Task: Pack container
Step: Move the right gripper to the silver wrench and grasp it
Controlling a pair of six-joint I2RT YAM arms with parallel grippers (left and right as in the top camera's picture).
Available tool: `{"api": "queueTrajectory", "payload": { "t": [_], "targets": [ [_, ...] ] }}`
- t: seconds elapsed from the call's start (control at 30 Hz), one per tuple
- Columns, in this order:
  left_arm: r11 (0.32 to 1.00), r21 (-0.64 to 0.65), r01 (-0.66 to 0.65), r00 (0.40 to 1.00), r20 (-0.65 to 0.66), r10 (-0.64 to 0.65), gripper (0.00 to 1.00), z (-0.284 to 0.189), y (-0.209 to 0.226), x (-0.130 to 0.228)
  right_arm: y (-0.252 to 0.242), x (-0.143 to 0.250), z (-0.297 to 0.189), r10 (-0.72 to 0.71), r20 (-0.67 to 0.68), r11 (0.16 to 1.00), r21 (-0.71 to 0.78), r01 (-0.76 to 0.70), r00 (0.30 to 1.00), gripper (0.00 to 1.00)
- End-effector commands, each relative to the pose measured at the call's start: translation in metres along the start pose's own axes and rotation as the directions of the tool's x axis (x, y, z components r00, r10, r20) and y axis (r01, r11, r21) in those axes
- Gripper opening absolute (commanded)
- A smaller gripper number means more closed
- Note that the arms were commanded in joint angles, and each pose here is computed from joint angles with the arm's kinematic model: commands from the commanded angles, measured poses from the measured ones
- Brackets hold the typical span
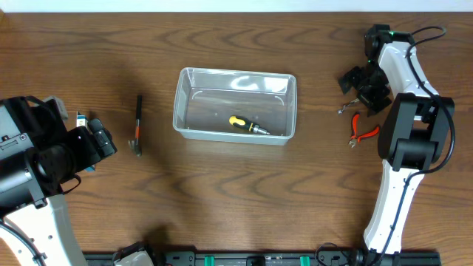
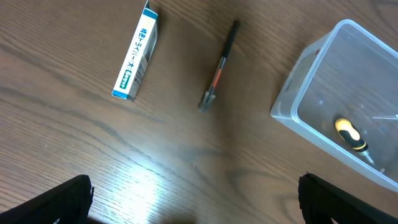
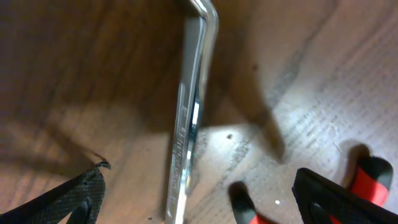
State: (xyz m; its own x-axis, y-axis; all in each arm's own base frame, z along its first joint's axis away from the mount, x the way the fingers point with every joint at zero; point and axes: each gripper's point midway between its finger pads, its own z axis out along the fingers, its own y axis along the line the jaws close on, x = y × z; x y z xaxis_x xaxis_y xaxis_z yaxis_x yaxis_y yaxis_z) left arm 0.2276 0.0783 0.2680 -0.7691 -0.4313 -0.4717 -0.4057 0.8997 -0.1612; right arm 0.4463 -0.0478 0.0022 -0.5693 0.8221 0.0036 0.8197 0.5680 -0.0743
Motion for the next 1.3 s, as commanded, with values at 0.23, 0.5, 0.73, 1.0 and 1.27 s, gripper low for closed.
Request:
{"api": "queueTrajectory", "payload": {
  "t": [0.23,0.5,0.73,1.0,1.27],
  "targets": [
    [1.000,0.001,-0.011,1.000,0.014,0.011,0.98,-0.004,0.000,-0.002,-0.002,-0.003,0.015,-0.069,0.002,0.997,0.023,0.069,0.998,0.96],
    [1.000,0.001,-0.011,1.000,0.014,0.011,0.98,-0.005,0.000,-0.002,-0.009,0.014,0.042,-0.088,-0.055,0.996,0.023,0.090,0.995,0.97],
    [1.000,0.001,-0.011,1.000,0.013,0.011,0.98,-0.005,0.000,-0.002,-0.015,0.020,0.055,-0.114,-0.072,0.993,0.031,0.116,0.991,0.90],
    [1.000,0.001,-0.011,1.000,0.014,0.011,0.98,-0.005,0.000,-0.002,-0.015,0.020,0.055,-0.114,-0.073,0.993,0.031,0.116,0.991,0.52],
    [1.000,0.001,-0.011,1.000,0.013,0.011,0.98,-0.005,0.000,-0.002,-0.015,0.020,0.054,-0.114,-0.073,0.993,0.031,0.116,0.991,0.16]
  ]
}}
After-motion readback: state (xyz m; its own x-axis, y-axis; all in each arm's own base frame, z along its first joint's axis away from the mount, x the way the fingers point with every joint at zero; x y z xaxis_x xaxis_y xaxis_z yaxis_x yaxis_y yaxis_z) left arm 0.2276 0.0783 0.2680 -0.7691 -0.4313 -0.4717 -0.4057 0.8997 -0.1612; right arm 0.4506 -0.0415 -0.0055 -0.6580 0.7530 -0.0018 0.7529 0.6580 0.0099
